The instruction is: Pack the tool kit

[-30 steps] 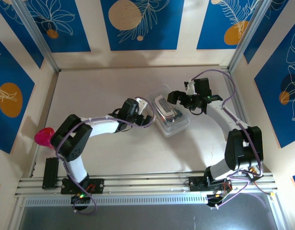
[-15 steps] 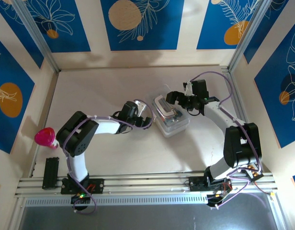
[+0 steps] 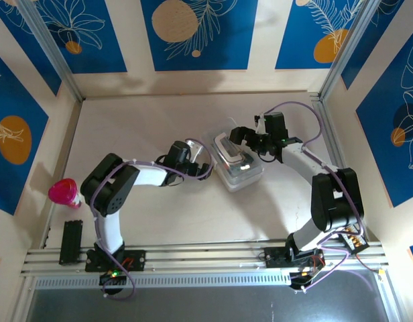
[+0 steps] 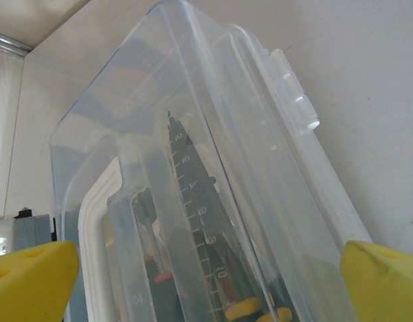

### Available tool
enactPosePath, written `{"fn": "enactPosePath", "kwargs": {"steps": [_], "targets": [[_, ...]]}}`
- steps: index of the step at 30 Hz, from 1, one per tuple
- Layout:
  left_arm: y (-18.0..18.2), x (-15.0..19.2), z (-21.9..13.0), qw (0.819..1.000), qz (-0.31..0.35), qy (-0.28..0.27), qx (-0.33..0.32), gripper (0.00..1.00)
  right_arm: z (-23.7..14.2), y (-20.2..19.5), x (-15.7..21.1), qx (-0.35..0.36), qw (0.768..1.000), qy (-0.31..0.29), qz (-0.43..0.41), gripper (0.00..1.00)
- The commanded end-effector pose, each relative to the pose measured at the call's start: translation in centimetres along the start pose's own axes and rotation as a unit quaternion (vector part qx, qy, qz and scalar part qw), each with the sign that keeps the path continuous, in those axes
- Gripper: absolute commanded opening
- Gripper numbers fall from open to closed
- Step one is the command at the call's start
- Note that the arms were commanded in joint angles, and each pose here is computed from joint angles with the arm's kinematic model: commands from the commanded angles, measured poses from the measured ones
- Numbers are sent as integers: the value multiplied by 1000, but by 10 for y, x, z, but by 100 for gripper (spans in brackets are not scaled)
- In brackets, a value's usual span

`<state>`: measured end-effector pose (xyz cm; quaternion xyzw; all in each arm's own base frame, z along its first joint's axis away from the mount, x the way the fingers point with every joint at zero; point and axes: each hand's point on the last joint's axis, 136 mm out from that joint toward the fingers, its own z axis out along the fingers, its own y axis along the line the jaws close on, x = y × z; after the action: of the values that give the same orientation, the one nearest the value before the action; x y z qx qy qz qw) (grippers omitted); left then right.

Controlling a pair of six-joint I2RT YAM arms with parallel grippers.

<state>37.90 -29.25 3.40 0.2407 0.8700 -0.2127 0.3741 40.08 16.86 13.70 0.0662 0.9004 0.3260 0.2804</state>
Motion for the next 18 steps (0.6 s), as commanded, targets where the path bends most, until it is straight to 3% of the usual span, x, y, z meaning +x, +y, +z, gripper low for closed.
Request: {"fn": "enactPosePath", "kwargs": {"steps": [1, 10, 18], "targets": [[-2, -22, 9, 999, -17, -40, 13, 100, 15, 40, 43, -73, 993, 91, 20, 100], [7, -33, -4, 999, -16, -48, 0, 100, 6, 46, 28, -63, 995, 78, -7, 99], [65, -71, -74, 994, -27, -68, -81, 100, -70, 30, -37, -28, 999, -12, -39, 99]]}}
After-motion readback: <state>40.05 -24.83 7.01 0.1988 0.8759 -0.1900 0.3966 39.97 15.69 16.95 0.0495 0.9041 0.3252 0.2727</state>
